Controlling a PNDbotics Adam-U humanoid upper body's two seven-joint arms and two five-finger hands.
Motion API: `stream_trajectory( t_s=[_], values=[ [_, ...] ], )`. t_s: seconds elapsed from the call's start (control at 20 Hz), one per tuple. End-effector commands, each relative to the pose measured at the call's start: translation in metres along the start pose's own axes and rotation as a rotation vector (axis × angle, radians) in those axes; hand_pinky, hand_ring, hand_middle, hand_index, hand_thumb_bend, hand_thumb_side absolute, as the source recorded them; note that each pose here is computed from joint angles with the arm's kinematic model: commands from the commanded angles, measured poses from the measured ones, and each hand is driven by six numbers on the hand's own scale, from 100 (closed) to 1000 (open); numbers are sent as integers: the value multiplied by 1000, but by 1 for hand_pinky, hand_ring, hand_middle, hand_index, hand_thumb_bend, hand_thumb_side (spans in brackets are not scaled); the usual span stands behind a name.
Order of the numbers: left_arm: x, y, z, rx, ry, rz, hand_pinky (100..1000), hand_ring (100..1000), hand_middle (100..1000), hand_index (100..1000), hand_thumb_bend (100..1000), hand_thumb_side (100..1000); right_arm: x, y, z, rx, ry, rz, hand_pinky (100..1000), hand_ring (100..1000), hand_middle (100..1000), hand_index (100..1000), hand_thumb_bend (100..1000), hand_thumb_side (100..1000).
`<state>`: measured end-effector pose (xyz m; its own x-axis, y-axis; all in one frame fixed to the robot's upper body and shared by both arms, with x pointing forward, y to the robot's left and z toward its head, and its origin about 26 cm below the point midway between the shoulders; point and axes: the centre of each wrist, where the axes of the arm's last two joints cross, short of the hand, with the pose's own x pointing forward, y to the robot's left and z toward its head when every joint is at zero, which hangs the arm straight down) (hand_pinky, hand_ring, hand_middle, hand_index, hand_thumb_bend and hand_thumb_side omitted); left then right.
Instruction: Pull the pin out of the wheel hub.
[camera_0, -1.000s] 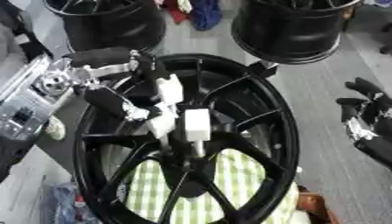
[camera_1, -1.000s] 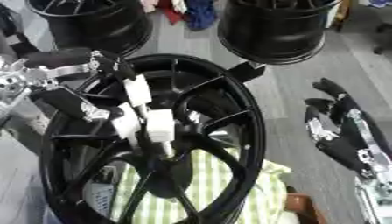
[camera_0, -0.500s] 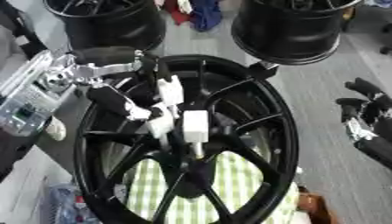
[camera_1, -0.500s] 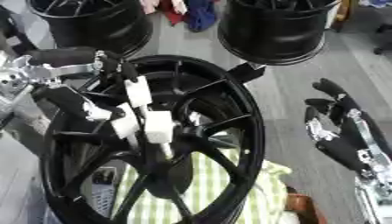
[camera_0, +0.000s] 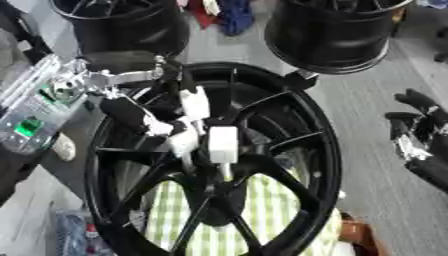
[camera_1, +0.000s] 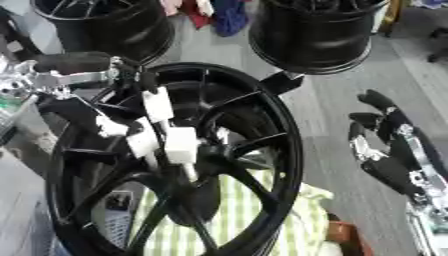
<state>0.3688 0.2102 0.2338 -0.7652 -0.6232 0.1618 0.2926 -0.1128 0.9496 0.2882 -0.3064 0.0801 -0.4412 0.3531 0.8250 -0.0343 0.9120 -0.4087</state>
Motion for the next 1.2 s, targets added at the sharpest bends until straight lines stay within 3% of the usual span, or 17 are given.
stream_trajectory(
  t_s=[0.05,0.95,1.2],
  values=[
    [4,14,9,11,9,-48,574,729,695,846,352,509,4,-6,-2,10,-13,28,850,804,912,974,100,364],
    [14,29,32,24,15,-75,574,722,694,846,354,502,2,-7,-1,9,-7,33,850,804,912,974,100,363],
    [16,27,33,-16,7,-75,540,665,682,844,358,496,2,-9,0,5,-4,36,850,804,911,974,100,363]
  ],
)
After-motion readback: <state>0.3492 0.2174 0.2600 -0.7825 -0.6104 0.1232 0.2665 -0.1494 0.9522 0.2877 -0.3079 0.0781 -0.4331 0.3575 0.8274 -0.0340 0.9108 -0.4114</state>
